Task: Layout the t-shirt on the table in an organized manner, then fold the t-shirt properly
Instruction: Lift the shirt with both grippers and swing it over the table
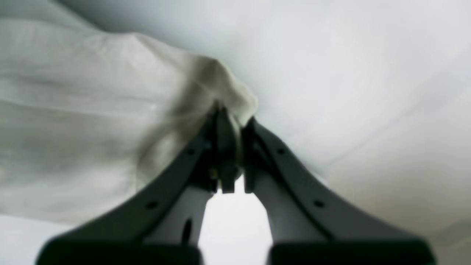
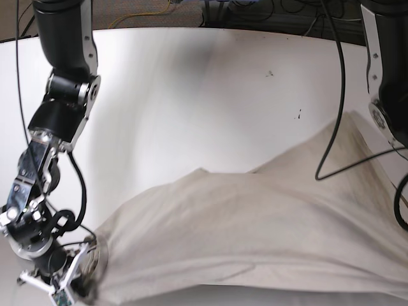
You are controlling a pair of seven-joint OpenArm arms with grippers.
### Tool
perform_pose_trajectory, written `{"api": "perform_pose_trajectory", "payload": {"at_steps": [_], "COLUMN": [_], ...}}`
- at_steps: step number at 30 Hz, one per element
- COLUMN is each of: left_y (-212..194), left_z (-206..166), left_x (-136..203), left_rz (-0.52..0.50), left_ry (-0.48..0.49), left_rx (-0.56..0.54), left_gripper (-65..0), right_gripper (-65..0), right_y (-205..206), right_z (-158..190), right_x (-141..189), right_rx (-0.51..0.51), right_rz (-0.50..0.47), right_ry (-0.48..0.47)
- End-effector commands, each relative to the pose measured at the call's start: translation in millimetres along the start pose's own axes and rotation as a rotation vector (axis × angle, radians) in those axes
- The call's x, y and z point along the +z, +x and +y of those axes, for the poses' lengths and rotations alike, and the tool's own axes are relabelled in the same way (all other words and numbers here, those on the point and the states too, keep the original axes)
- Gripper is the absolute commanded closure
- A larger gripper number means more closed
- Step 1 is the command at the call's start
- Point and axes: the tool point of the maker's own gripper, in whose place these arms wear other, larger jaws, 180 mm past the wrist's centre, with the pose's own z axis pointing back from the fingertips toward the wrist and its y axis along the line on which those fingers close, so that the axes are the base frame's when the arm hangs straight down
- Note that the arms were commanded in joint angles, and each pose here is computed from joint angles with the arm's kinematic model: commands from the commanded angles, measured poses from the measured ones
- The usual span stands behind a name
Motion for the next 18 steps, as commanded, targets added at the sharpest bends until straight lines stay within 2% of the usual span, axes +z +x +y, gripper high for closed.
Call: {"api": "perform_pose_trajectory", "payload": {"at_steps": [1, 6, 9, 14, 18], "left_y": [43, 89, 103, 107, 92], "left_z": [43, 72, 83, 87, 84], "left_x": [14, 22, 28, 33, 28], "left_rz": [-0.094, -0.152, -0.176, -0.187, -0.153], "left_ry": [0.065, 0.059, 0.064, 0.073, 0.074], "left_rx": [0.047, 0.083, 0.098, 0.1, 0.092], "left_gripper": [-0.6, -0.6, -0.6, -0.6, -0.6], "right_gripper": [0.0, 0.0, 0.0, 0.0, 0.0], "right_y": [53, 97, 111, 111, 93], "right_z": [-56, -109, -128, -142, -141], "right_x": [15, 27, 32, 39, 41], "right_rx": [0.021, 0.015, 0.007, 0.016, 0.018], "right_rz": [-0.1, -0.142, -0.152, -0.138, -0.071], "right_ry": [-0.102, -0.167, -0.188, -0.211, -0.223]}}
